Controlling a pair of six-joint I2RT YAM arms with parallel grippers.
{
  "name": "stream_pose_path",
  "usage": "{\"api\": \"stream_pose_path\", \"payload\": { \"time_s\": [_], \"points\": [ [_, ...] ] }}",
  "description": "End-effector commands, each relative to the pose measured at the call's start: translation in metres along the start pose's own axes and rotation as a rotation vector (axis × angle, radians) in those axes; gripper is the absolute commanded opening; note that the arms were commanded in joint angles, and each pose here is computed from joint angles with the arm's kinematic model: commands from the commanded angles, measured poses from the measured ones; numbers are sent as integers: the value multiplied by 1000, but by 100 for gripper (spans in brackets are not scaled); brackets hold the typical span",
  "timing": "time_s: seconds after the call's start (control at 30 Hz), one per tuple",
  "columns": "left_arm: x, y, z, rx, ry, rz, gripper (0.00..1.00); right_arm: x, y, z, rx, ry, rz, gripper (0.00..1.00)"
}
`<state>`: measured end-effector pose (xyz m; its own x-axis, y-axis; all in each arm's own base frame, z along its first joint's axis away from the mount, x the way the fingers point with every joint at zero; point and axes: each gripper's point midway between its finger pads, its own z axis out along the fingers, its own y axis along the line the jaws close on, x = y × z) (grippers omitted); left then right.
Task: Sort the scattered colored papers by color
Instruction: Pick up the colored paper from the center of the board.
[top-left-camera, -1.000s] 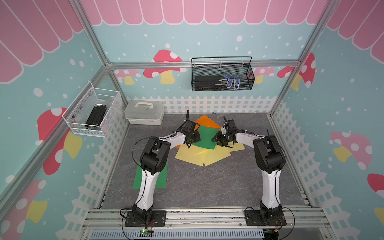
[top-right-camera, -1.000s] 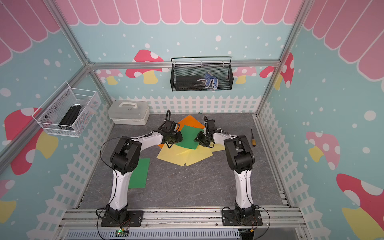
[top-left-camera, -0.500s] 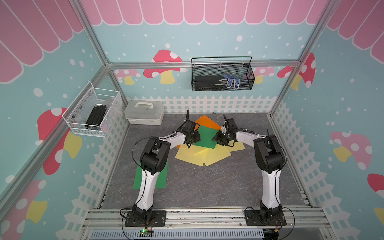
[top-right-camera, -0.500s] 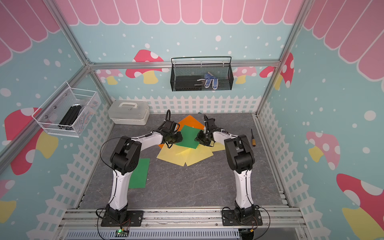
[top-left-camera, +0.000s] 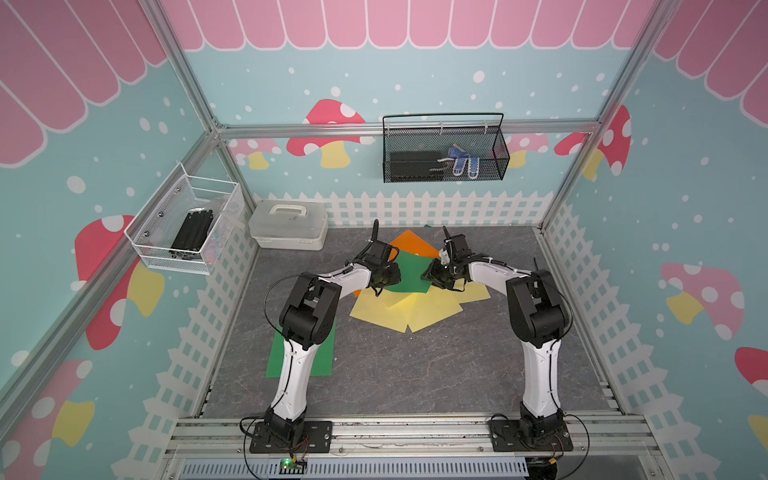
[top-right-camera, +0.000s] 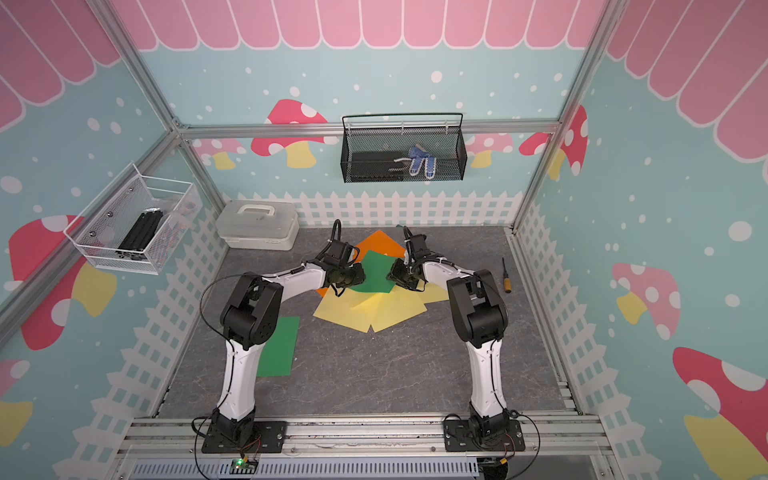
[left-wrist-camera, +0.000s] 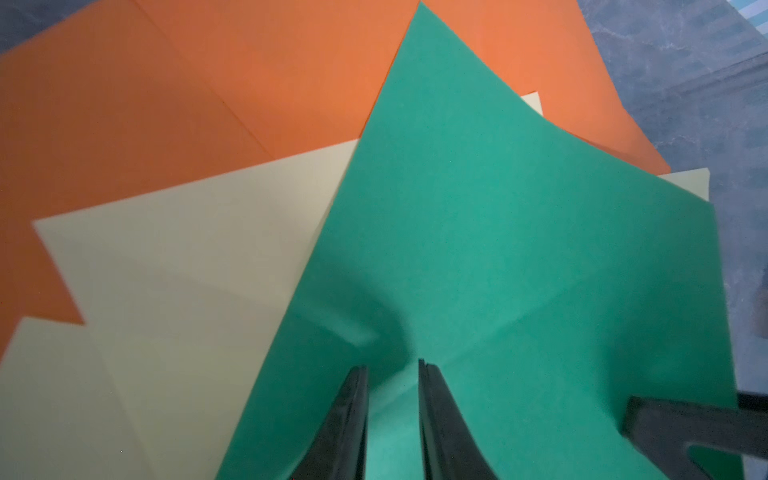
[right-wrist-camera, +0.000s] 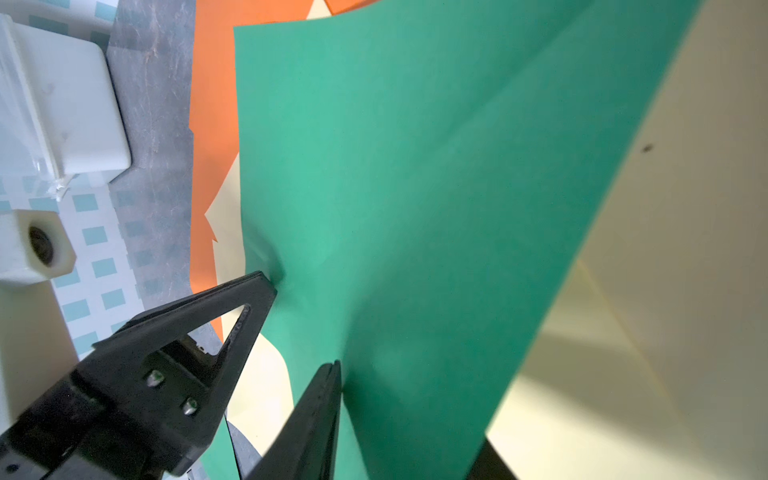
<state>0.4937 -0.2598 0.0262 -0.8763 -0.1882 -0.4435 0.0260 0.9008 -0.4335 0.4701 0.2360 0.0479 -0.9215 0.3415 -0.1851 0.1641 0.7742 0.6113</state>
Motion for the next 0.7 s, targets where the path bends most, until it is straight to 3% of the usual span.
{"api": "stream_pose_path", "payload": {
  "time_s": [0.0,0.33,0.67],
  "points": [
    [58,37,23,-109,179,-41,26,-6,13,-21,8,-36,-27,36],
    [59,38,24,-109,182,-42,26,-5,18,-29,-2,-39,-37,35],
    [58,38,21,-110,172,-40,25,-3,20,-13,-63,-16,24,32]
  ]
}}
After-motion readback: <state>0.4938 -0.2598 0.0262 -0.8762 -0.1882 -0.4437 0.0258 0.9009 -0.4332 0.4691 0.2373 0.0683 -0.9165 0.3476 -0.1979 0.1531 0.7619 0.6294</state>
